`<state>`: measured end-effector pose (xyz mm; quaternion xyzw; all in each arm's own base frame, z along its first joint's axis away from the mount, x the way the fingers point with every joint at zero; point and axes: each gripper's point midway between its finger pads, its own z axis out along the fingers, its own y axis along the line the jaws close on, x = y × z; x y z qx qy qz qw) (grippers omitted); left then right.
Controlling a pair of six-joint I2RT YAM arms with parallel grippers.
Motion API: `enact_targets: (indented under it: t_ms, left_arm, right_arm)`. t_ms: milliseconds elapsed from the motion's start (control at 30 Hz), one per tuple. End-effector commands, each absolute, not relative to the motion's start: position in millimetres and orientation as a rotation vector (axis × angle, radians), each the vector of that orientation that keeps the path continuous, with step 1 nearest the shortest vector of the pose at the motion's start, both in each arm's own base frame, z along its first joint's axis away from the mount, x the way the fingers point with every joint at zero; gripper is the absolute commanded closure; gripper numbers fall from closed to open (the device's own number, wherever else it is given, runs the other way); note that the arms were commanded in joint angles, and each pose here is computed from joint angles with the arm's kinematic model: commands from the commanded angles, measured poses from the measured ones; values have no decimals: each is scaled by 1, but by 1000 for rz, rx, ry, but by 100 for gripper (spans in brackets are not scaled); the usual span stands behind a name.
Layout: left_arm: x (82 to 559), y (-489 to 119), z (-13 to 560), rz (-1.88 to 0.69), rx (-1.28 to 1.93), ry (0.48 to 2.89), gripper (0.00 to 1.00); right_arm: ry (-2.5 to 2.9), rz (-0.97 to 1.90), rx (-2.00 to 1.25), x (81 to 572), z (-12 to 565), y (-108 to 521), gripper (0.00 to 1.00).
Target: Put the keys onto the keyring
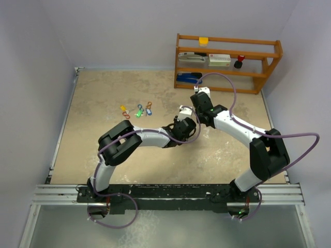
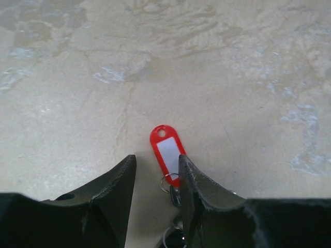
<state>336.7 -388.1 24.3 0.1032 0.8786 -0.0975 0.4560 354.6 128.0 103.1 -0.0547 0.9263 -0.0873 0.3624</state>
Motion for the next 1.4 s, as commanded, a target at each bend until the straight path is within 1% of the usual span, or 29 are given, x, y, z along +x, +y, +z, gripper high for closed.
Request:
enact_targets:
  t_ms: [0, 200, 467, 667, 767, 867, 1033, 1200, 1367]
  left_arm:
    - [331, -348, -7, 39, 329, 2229, 64]
    - [338, -331, -9, 139, 316, 2228, 64]
    - [365, -292, -3, 210, 214, 2246, 64]
    - [384, -256, 11, 252, 114, 2239, 63]
    - [390, -245, 32, 282, 66, 2194, 63]
    - [393, -246, 58, 240, 33, 2146, 62]
    - [391, -259, 89, 85, 24, 2105, 61]
    - [384, -273, 90, -7, 65, 2113, 60]
    - [374, -282, 72, -43, 105, 2171, 60]
  right_arm:
    - [2329, -234, -123, 358, 119, 125, 100]
    - [2332, -237, -125, 358, 117, 125, 100]
    - [2333, -239, -126, 358, 116, 125, 100]
    - [2333, -233, -125, 358, 115, 125, 100]
    - [2333, -228, -125, 358, 115, 126, 100]
    - [2335, -224, -126, 358, 115, 127, 100]
    - [2339, -221, -130, 358, 113, 127, 100]
    - [2341, -210, -134, 358, 112, 129, 100]
    - [2343, -205, -137, 358, 113, 130, 100]
